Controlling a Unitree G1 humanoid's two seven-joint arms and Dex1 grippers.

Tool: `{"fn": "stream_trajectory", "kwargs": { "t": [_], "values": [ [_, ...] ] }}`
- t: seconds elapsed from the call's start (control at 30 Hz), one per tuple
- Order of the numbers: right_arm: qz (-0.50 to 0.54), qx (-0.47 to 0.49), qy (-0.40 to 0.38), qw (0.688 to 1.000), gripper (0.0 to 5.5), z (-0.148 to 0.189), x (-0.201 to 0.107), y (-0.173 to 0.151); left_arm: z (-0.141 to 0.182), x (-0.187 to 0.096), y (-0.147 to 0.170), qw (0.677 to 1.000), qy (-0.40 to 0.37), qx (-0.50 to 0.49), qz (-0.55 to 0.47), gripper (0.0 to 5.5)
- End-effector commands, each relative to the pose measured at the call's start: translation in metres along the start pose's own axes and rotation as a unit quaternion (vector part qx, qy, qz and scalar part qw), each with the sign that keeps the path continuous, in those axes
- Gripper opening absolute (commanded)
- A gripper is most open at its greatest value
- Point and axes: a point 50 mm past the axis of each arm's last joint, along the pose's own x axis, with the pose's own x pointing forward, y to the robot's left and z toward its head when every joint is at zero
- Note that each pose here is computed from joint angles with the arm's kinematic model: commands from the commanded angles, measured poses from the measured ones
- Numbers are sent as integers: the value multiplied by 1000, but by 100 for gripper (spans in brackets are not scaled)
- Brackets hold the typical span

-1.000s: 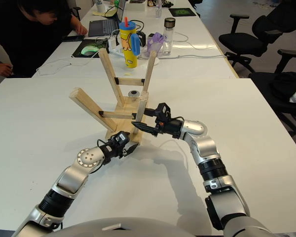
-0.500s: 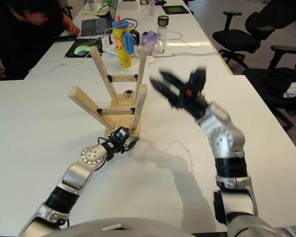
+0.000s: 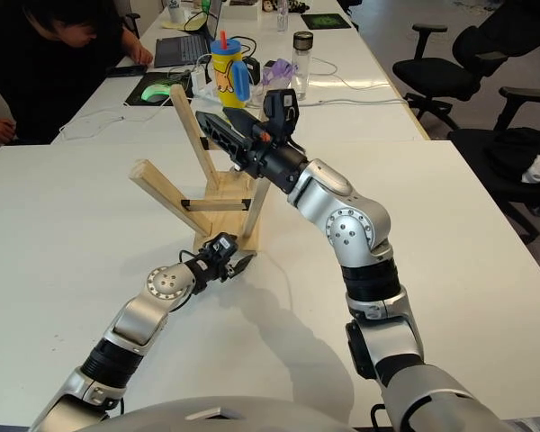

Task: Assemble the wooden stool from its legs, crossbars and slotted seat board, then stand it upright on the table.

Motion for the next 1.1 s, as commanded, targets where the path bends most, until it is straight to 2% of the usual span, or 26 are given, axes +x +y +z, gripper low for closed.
{"fn": "stream_trajectory", "kwargs": {
  "t": [0.03,0.13,0.17,0.23,0.27,0.3,0.37,0.4,0.47,0.57,0.67,0.8,0.97,1.1],
  "values": [
    [-38,59,-40,997,300,0,-15,-15,-61,-10,-18,988,138,-56,-30,313],
    [23,93,-212,973,300,71,-23,-12,-62,-9,-18,988,138,-53,-34,313],
    [19,99,-245,964,300,83,-31,-20,-62,-9,-18,989,138,-50,-35,313],
    [-29,93,-252,963,300,86,-44,-42,-62,-8,-17,989,138,-45,-42,313],
    [-61,68,-221,971,300,77,-48,-53,-62,-7,-17,988,138,-42,-47,313],
    [-107,22,-136,985,300,53,-46,-68,-62,-8,-19,988,136,-41,-56,313],
    [-140,-61,7,988,300,8,-46,-87,-62,-10,-22,987,135,-38,-77,313],
    [-133,-83,55,986,300,-14,-45,-92,-63,-11,-23,986,138,-35,-90,313],
    [-105,-98,94,985,300,-40,-43,-96,-65,-13,-22,983,143,-29,-108,313],
    [-60,-106,96,988,300,-55,-37,-96,-68,-17,-18,980,154,-24,-127,313],
    [-53,-123,71,988,300,-55,-33,-100,-77,-25,-17,970,180,-18,-165,313],
    [31,-104,23,994,300,-52,-29,-82,-89,-35,-10,957,214,-10,-194,313],
    [176,-56,81,979,300,-76,-37,-43,-93,-40,8,951,227,6,-211,313],
    [198,-45,126,971,300,-97,-44,-23,-90,-40,23,948,228,28,-221,313]
  ]
}}
